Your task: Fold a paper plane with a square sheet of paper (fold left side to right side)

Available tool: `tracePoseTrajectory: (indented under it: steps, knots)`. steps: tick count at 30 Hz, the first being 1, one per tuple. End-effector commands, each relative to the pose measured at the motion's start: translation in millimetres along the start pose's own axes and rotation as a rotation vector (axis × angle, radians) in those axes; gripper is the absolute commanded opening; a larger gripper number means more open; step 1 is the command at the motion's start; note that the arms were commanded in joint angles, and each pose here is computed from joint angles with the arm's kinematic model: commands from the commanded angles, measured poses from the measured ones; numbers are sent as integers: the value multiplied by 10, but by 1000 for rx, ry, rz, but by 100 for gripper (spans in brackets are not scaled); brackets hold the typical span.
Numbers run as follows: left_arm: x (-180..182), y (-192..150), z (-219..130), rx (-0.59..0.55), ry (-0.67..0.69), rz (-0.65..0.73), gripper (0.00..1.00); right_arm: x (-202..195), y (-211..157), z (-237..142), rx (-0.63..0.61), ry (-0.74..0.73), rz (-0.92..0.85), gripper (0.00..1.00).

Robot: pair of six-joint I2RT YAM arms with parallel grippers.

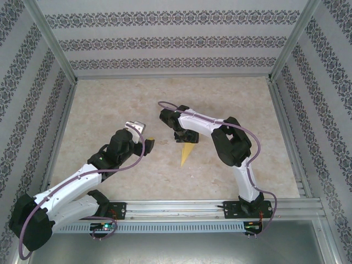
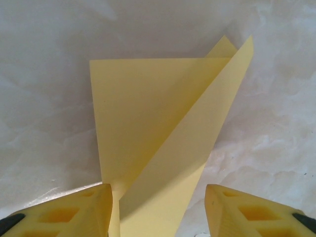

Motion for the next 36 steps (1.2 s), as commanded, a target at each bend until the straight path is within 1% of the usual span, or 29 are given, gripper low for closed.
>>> tracePoseTrajectory:
  steps: [1,7,13,15,17,22,25,28,30,34,36]
  knots:
    - [54,-33,-7,24,20,18,84,28,-48,37,14,-11,10,47]
    - [60,-13,-17,26,21,20,84,26,-61,0,17,5,13,34]
    - [83,44,-72,23,29,13,84,-55,-62,-175,-2,41,26,13]
    - [88,77,-99,12,28,7,84,-106,-64,-282,-17,64,32,6]
    - [91,118,-128,-3,27,1,85,-160,-69,-395,-30,90,35,1]
    - [126,198,-191,-24,26,-45,87,-298,-34,-763,-102,179,7,0]
    - [162,255,-221,-23,16,-107,89,-387,6,-977,-160,255,-4,0]
    - [208,293,-232,-24,-16,-205,91,-425,34,-1155,-222,384,-48,0]
    - [244,310,-233,-27,-51,-288,92,-409,17,-1273,-229,535,-99,0]
    - [322,329,-215,-34,-131,-449,92,-406,7,-1347,-178,838,-136,0]
    - [364,327,-199,-39,-168,-526,92,-406,7,-1362,-123,1015,-143,0]
Point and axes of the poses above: each hand's point on the last joint's axis, 136 mm out from that joint toward the fingers, its own z axis out along the fingers, its own x axis along the line the jaws close on, y = z × x, the point moved 5 cm from there along -z, back along the fingers, and after that the axes turned 9 degrees about z, right-handed, at the moved point
